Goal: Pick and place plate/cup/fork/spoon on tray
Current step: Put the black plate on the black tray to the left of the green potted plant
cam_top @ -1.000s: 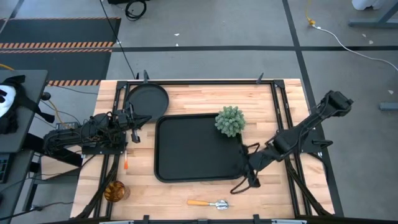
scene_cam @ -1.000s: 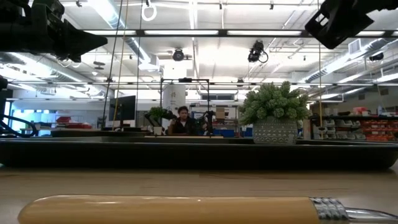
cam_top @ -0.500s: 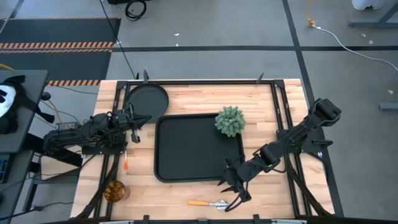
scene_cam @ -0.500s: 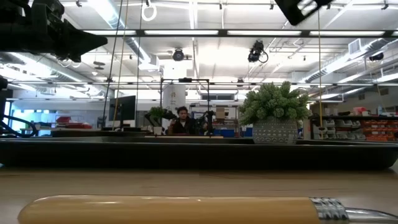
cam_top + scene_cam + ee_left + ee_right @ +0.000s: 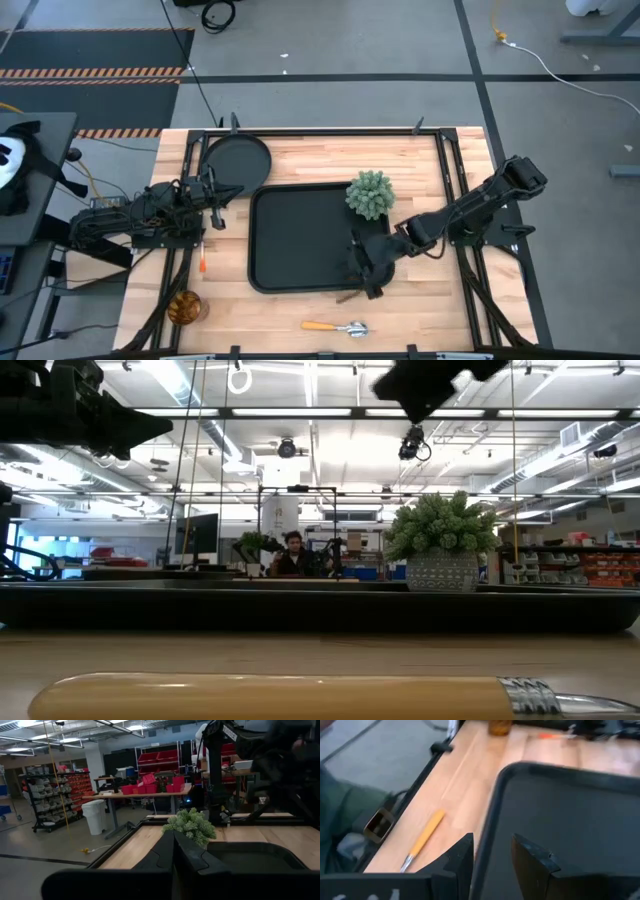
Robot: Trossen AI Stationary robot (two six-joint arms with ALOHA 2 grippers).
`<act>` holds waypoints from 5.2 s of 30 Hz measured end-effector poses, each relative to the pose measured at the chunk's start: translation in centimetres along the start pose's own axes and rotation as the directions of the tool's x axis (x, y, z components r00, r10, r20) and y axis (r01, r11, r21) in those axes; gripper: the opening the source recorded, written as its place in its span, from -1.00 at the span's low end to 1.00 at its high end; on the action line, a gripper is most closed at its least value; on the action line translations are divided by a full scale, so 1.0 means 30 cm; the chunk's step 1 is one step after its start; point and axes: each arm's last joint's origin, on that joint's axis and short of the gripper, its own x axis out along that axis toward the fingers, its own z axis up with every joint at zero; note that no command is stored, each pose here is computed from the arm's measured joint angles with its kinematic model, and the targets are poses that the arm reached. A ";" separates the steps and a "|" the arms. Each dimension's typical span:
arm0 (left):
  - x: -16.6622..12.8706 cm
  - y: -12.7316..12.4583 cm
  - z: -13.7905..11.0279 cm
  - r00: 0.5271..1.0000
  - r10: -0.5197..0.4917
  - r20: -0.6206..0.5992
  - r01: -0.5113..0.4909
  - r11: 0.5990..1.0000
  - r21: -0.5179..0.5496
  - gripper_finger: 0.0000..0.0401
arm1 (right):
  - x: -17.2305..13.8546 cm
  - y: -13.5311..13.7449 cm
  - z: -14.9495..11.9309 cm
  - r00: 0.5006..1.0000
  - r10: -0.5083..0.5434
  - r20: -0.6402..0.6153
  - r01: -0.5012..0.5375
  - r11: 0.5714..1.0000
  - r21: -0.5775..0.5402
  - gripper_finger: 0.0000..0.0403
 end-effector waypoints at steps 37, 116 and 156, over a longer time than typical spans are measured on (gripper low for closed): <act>0.227 -0.036 -0.009 0.605 0.042 -0.795 -0.258 0.955 -0.146 -0.73 | -0.044 -0.228 0.083 0.984 -0.177 -0.008 0.175 0.981 -0.084 -0.32; 0.517 -0.618 0.124 0.644 -0.120 -0.756 0.282 0.955 0.089 -0.95 | -0.288 -0.087 0.107 0.994 -0.105 -0.035 0.107 0.993 0.056 -0.35; 0.717 -0.924 -0.160 0.431 0.071 -0.900 0.429 0.860 0.274 -0.62 | -0.245 0.310 0.010 0.997 -0.019 -0.068 0.024 0.997 0.076 -0.36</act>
